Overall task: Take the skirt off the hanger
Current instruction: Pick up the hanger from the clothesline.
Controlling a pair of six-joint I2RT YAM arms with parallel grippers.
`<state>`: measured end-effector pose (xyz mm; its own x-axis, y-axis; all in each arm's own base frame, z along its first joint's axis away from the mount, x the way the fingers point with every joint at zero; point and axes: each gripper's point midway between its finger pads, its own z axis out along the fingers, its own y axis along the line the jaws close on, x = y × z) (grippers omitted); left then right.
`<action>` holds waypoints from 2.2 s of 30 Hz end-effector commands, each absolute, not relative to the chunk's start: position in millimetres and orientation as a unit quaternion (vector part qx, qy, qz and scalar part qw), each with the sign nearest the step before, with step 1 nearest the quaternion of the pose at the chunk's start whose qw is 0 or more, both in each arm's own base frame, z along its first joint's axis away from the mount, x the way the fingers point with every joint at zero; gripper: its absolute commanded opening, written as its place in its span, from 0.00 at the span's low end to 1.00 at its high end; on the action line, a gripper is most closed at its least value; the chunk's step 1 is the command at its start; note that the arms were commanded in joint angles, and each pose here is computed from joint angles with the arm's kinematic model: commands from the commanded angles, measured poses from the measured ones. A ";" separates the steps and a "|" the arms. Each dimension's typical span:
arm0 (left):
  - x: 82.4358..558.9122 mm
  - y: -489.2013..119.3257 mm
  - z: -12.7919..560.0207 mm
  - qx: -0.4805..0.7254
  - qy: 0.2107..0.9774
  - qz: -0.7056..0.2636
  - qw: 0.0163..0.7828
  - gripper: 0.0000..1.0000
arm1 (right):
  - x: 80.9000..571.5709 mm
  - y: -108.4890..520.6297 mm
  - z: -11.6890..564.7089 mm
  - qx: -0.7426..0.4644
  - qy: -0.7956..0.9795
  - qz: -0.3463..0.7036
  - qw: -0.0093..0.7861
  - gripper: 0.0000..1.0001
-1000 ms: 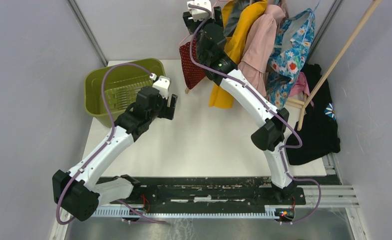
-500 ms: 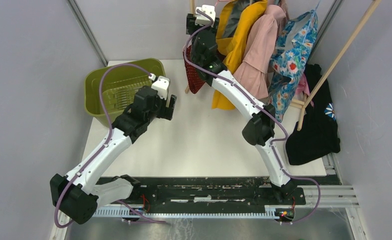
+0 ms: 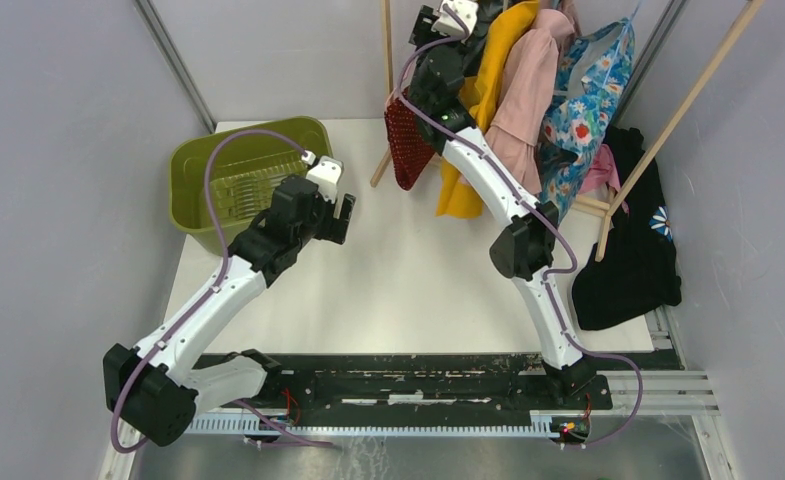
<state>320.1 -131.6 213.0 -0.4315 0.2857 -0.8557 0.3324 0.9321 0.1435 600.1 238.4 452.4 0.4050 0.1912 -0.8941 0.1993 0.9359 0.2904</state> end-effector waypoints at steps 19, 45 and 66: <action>330.1 -127.6 221.6 0.187 0.830 -0.003 0.525 0.89 | 591.2 230.7 468.1 0.066 0.587 -0.066 0.804 0.01; 330.5 -134.3 224.5 0.190 0.828 -0.009 0.527 0.88 | 563.7 243.7 481.6 -0.097 0.569 -0.249 0.778 0.11; 321.4 -126.7 231.8 0.188 0.821 -0.005 0.539 0.89 | 536.5 200.2 478.8 0.127 0.657 -0.030 0.743 0.71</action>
